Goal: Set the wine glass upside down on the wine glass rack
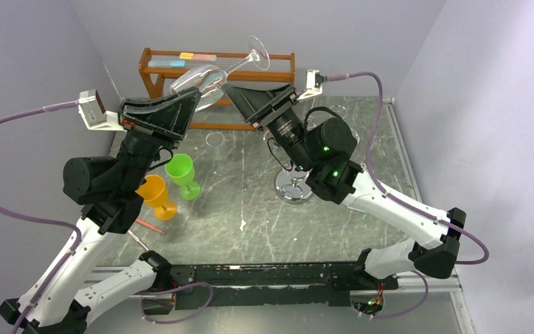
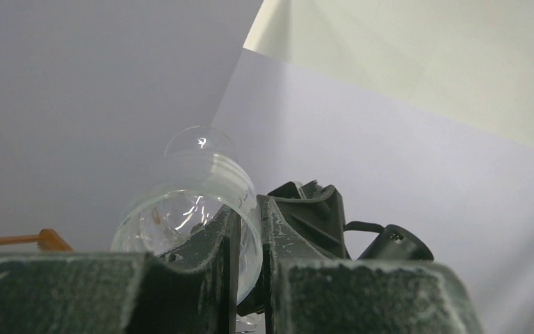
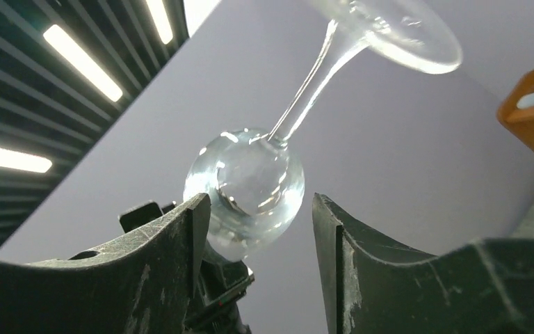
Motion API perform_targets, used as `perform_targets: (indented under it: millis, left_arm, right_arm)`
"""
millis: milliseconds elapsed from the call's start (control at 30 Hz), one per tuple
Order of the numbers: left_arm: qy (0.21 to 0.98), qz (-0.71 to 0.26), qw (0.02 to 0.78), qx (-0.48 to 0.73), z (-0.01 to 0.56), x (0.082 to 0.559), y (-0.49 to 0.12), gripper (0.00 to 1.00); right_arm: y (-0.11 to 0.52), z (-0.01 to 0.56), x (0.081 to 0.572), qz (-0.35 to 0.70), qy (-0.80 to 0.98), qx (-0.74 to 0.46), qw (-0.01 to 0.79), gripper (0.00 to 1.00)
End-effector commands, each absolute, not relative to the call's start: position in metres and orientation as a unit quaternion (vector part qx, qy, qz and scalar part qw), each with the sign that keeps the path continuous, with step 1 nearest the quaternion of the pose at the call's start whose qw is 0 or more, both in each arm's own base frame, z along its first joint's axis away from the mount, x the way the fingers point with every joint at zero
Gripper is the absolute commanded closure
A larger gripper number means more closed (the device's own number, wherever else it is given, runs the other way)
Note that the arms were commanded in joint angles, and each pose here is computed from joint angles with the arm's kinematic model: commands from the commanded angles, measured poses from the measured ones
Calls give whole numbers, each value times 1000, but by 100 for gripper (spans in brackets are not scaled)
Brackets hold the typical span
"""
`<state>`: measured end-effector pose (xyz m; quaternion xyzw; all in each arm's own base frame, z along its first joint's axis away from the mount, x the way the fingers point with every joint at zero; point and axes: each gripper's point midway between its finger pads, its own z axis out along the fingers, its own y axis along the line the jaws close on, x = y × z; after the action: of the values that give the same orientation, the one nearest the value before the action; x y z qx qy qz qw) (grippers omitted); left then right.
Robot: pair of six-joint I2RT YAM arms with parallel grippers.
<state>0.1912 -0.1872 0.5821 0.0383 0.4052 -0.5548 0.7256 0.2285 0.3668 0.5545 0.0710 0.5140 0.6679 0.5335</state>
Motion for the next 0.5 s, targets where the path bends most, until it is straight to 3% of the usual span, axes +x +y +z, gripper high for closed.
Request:
perform_targets:
  millis: [0, 200, 467]
  left_arm:
    - [347, -584, 732, 55, 605, 162, -177, 95]
    - [337, -600, 723, 61, 604, 154, -177, 95]
    - [334, -613, 712, 73, 601, 148, -181, 95]
  right_arm:
    - [347, 579, 232, 692, 453, 141, 544, 41]
    - [353, 580, 237, 702, 458, 165, 519, 42]
    - [363, 587, 234, 719, 448, 151, 510, 58]
